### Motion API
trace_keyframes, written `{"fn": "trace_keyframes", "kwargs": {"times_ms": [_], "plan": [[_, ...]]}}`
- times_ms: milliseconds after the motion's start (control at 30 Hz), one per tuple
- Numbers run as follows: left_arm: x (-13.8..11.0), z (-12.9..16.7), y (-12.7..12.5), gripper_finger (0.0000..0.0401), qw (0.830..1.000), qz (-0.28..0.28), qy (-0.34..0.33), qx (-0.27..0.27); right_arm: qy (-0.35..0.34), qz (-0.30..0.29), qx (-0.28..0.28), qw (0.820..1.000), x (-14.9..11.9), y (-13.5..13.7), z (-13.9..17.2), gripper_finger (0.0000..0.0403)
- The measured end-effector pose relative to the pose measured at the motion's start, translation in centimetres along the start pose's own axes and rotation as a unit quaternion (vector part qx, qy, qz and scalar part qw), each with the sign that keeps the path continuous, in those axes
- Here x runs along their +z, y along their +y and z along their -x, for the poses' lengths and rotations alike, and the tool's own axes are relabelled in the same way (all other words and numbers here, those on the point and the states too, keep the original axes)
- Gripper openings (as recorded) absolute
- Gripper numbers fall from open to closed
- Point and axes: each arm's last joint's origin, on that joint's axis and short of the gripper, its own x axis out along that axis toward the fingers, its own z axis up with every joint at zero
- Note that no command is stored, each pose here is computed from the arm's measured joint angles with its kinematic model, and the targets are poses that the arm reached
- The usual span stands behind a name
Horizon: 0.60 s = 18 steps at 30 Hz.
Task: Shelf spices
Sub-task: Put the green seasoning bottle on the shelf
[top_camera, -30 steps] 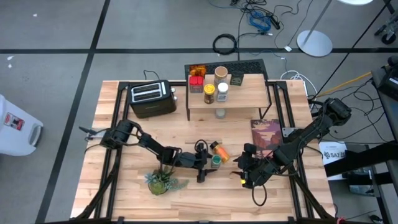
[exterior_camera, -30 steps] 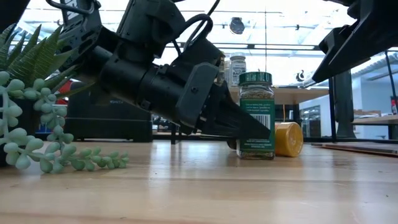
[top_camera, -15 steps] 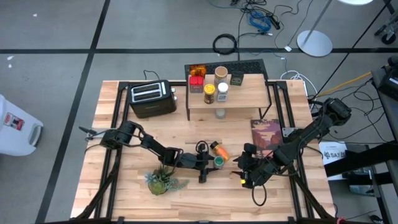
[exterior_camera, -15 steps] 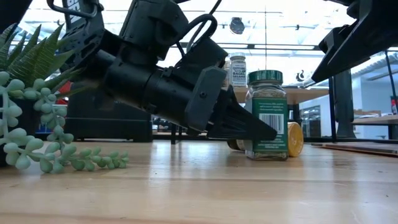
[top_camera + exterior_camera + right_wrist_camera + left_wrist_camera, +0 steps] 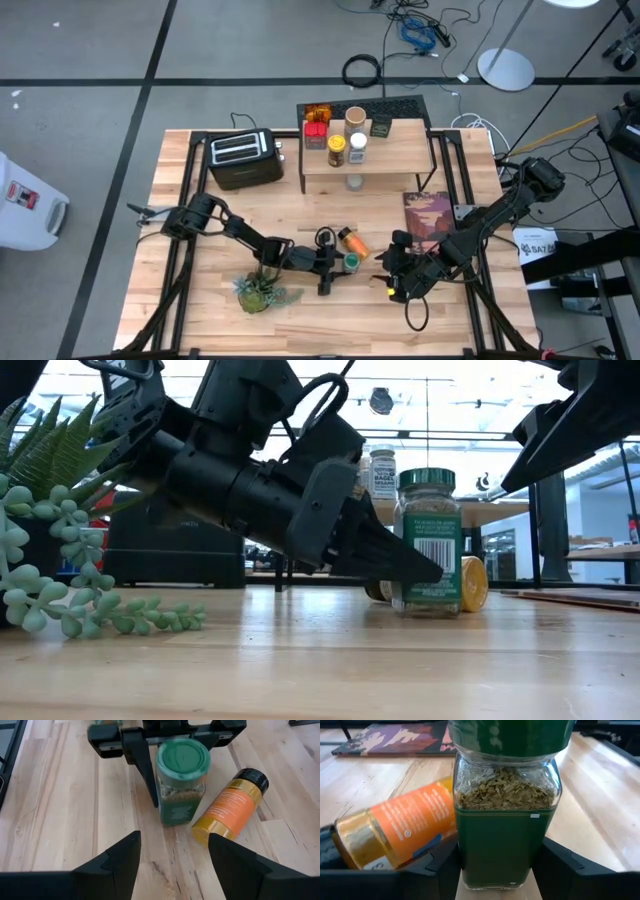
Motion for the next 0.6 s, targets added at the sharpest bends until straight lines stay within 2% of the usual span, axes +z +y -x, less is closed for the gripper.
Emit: {"fn": "trace_keyframes", "kwargs": {"times_ms": [233, 600], "plan": [[0.5, 0.1, -0.1, 0.0203, 1.0, 0.001, -0.01, -0.001, 0.0, 0.002, 0.0, 1.0, 0.0, 0.0, 0.0, 0.0222], [4.2, 2.0, -0.1, 0.0203, 0.999, -0.04, -0.005, 0.018, 0.0, 0.0, 0.0, 1.0, 0.0, 0.0, 0.0, 0.0222]]}}
